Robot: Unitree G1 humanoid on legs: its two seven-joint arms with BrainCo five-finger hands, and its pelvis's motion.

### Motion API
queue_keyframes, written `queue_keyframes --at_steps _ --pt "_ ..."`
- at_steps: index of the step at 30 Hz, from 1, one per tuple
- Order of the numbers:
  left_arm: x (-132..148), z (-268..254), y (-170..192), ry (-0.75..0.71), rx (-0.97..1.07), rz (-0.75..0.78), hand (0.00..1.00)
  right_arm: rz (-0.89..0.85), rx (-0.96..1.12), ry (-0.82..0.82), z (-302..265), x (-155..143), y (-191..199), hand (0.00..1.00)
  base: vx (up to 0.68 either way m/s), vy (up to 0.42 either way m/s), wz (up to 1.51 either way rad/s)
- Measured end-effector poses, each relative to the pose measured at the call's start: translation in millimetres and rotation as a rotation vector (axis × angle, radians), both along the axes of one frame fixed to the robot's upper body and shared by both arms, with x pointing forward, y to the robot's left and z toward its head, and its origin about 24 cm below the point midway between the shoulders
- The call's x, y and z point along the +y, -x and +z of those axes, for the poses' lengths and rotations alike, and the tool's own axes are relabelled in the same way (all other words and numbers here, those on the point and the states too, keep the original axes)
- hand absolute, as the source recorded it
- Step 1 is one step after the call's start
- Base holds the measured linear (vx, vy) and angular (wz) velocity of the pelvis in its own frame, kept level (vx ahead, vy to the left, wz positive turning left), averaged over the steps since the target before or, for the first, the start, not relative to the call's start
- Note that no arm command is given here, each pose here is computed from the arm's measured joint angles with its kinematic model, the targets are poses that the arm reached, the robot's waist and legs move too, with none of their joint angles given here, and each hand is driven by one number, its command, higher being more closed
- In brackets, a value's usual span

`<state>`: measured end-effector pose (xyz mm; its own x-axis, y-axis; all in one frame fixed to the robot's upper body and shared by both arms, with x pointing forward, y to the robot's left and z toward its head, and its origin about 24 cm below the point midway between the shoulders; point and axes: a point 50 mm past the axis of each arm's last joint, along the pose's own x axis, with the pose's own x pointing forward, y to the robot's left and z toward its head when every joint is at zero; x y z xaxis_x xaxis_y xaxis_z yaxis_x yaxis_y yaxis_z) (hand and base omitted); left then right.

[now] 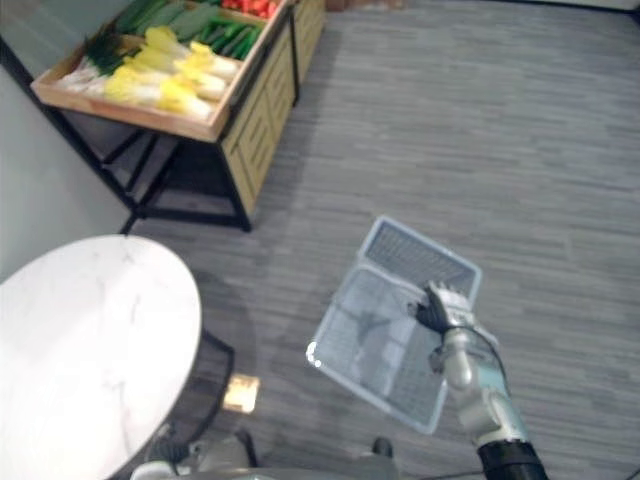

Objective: Pick vegetable in the basket

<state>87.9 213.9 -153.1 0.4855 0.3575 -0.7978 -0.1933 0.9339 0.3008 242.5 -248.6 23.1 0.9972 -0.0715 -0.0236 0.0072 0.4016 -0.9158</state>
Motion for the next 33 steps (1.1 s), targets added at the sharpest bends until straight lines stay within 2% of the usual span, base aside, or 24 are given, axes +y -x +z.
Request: queue_keyframes --at_steps 10,14,18,21,26,30,33 --pt "2.7 0.4 1.5 -0.008 0.001 -0.016 0.00 -0.022 0.083 -0.001 -15.2 -5.5 5.1 1.00 -0.10 0.037 -0.12" --pt "5.9 2.3 -1.4 -0.019 -0.011 -0.023 0.00 -0.097 0.073 -0.030 -15.5 -14.7 8.7 1.00 -0.01 0.113 -0.09" --pt "12.8 2.3 2.6 -0.040 0.011 -0.042 0.00 -0.119 0.087 -0.082 -23.1 -5.7 10.2 1.00 0.08 0.089 -0.12" --pt "25.9 5.8 -0.3 -0.075 0.013 -0.046 0.00 -0.113 0.057 -0.107 -19.2 0.3 3.4 1.00 0.17 -0.051 -0.01" --pt "27.3 8.2 -11.0 -0.080 -0.007 -0.035 0.00 -0.158 0.068 -0.114 -22.3 -6.7 3.4 1.00 0.23 -0.192 0.24" --pt "5.1 4.4 -16.6 -0.022 -0.027 -0.015 0.00 -0.203 0.076 -0.095 -20.6 -16.9 4.0 1.00 0.30 -0.258 0.21" --pt "-0.7 1.8 -11.5 -0.007 -0.015 0.020 0.00 -0.219 0.084 -0.096 -22.8 -21.0 10.8 1.00 0.37 -0.353 0.30"
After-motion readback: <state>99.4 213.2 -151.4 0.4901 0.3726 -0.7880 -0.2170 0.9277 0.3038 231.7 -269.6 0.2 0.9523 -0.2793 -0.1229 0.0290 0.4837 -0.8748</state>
